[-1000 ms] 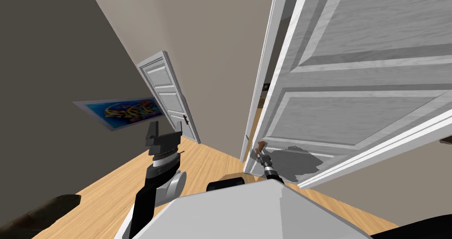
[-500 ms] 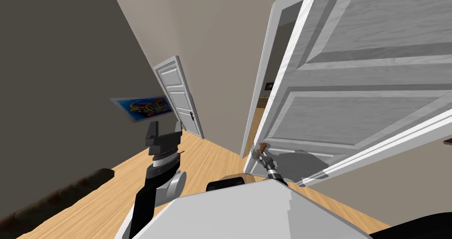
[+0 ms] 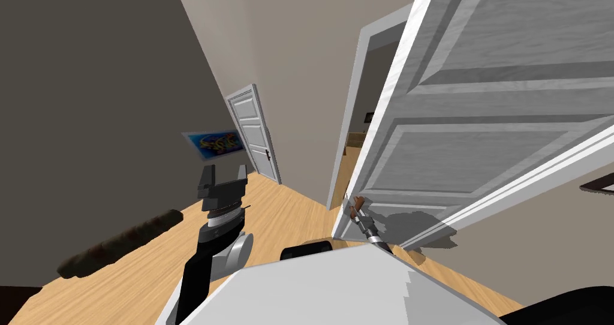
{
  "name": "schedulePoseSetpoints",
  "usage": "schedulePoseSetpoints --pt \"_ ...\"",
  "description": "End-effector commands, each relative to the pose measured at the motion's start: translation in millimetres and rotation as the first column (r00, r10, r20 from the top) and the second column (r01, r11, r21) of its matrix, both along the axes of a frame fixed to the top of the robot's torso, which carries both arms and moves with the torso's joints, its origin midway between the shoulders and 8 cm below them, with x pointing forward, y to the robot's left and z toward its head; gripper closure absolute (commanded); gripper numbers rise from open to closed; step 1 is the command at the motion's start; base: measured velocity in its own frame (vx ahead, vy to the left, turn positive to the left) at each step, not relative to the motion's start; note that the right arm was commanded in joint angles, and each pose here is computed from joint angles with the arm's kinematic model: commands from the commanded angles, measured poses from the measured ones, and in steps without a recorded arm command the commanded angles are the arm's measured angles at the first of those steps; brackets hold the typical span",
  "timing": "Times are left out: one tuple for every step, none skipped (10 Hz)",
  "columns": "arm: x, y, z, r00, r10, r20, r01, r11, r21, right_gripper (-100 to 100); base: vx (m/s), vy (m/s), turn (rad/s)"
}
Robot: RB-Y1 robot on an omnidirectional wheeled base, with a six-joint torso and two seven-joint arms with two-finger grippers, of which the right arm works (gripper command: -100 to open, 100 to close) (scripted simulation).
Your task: Pull the door open
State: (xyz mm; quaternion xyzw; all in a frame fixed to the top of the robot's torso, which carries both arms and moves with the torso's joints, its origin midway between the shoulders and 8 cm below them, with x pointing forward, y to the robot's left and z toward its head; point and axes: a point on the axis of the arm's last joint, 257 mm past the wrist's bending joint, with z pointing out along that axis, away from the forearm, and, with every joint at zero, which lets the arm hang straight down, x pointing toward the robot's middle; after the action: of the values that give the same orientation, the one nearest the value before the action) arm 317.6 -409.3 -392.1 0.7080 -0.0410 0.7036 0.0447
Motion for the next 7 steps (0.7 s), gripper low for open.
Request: schedulePoseSetpoints --pt "-6.6 2.4 0.0 0.9998 0.021 0.004 -0.021 1.0 0.002 100 -0.256 -0.054 0.161" --pt "-12.6 3.4 0.1 0.9993 0.038 0.005 -0.038 0.999 0.002 100 -0.263 -0.084 0.185" --pt "-16.8 4.1 0.2 0.9988 0.05 0.006 -0.05 0.999 0.002 100 -0.244 -0.056 0.16" --pt "-22.7 5.2 0.4 0.9978 0.066 0.006 -0.066 0.998 0.003 100 -0.245 -0.044 0.143" --pt "-26.0 5.8 0.5 0.9971 0.076 0.006 -0.076 0.997 0.004 100 -0.229 -0.038 0.126" --pt "-30.2 6.5 0.6 0.9961 0.088 0.006 -0.088 0.996 0.005 100 -0.232 -0.042 0.113" --pt "-27.0 6.2 -0.1 0.9967 0.081 0.005 -0.081 0.997 0.003 100 -0.108 -0.018 0.026"
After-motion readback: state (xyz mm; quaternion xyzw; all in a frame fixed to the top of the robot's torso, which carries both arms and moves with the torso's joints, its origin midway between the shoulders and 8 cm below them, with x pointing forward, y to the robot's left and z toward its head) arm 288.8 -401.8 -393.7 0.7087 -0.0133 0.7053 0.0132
